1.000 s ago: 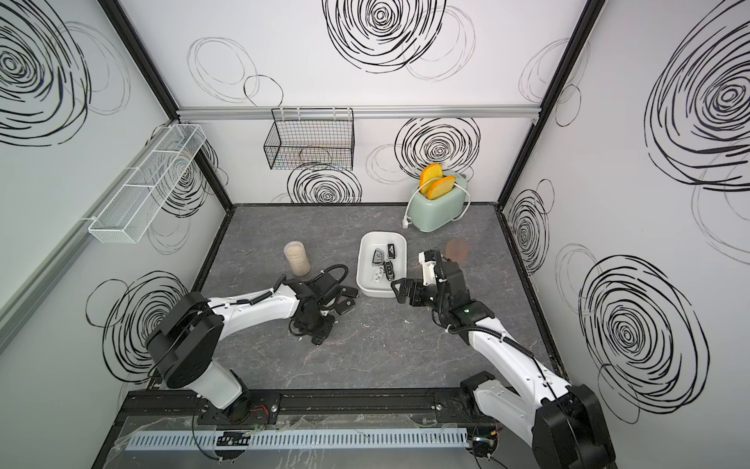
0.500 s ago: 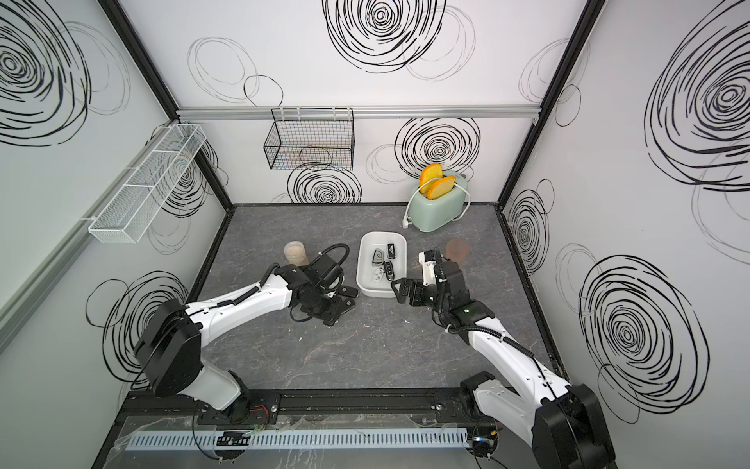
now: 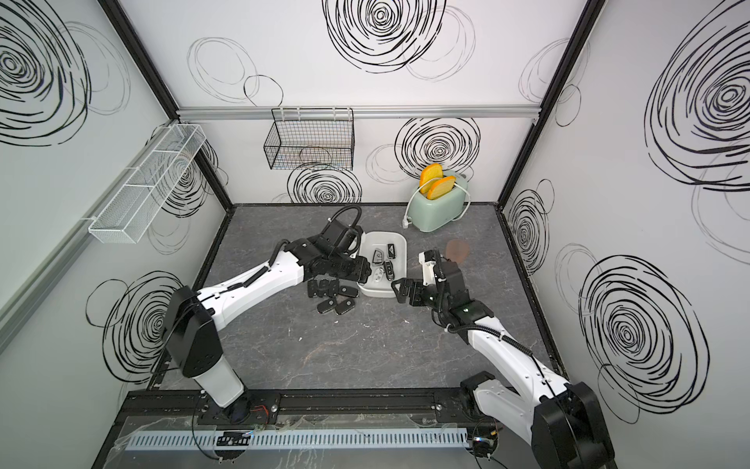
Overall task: Place the car key into the storage box
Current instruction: Place the car key in the storage box.
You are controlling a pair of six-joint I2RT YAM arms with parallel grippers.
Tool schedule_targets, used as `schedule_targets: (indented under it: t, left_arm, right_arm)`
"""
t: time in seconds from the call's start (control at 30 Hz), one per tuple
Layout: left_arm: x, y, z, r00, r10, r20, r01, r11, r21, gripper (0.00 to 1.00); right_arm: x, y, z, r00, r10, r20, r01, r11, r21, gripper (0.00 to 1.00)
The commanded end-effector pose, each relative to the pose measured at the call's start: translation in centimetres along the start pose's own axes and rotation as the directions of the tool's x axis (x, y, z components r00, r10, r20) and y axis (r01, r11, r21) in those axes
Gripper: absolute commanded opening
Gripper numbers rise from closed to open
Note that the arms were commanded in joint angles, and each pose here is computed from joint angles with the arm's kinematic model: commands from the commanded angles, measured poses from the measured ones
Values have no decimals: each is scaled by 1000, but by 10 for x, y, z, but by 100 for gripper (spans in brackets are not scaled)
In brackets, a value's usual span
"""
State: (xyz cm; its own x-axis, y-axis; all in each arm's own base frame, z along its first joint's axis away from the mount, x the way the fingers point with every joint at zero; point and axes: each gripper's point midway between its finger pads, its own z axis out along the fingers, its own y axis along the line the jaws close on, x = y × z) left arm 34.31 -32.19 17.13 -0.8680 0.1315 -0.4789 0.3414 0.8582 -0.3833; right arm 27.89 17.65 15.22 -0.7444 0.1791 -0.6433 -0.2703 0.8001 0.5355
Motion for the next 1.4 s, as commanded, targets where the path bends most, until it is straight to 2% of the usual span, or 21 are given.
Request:
schedule_targets:
  t: [0.0,0.2,0.43,0.6,0.8,1.07,1.37]
  left_arm:
    - [-30,-12,16,997,29,65,-29,1000,12,22]
    - [-45,3,56,996,87,35,-83,992,-99,22]
    - [-34,31,96,988,142,-60,-152,956,-251,22]
    - [-25,48,110,984,146,-98,-170,935,-312,23]
    - [-19,65,118,980,141,-138,-182,917,-354,24]
    - [-9,68,134,977,129,-171,-182,919,-350,27]
    - [-10,66,140,980,112,-167,-164,926,-342,37]
  right_arm:
    - [-2,-4,0,1000,8,7,-8,1000,20,99]
    - [-1,-6,0,1000,15,5,-15,1000,26,99]
    - [0,-9,2,1000,17,-1,-17,999,33,99]
    - [1,-10,4,1000,16,-13,-15,999,31,99]
    - [6,-12,7,999,22,-28,-21,999,31,99]
    - [7,-12,6,999,27,-23,-26,999,29,99]
    - [5,-16,7,1000,21,-15,-20,999,47,99]
